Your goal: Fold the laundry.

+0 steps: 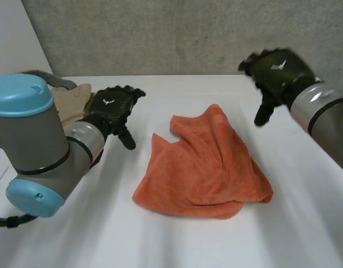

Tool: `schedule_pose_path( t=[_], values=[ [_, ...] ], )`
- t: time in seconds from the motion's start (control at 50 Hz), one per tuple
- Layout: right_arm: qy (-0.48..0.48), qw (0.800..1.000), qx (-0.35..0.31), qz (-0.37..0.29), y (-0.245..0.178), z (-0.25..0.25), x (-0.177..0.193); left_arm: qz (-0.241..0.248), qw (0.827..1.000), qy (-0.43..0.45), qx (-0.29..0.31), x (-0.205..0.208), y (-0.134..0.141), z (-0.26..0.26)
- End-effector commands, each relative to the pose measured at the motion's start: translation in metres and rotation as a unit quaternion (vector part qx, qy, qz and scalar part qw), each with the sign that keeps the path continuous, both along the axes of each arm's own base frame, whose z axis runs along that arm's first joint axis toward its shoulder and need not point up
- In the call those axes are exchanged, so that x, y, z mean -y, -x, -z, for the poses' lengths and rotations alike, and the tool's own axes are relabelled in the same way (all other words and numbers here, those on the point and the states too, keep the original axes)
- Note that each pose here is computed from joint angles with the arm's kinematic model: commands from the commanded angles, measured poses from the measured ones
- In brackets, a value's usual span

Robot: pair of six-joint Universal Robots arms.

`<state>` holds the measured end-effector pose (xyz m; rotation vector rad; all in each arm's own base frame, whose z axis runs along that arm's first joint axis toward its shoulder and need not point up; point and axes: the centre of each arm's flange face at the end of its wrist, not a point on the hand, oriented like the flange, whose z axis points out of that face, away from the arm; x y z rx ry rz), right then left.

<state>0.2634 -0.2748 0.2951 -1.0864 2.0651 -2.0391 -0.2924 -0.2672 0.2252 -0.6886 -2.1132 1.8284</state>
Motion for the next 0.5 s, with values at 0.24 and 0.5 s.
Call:
schedule_pose_path(
  t=[0.24,0.5],
  values=[
    [-0.064,0.971,-0.212,-0.086,0.001,0.088,-0.014,0.061,0.988,-0.131,0.046,-0.077,0.025,0.047],
    [-0.093,0.954,-0.254,-0.129,0.008,0.113,-0.036,0.052,0.982,-0.154,0.098,-0.104,0.035,0.085]
  ],
)
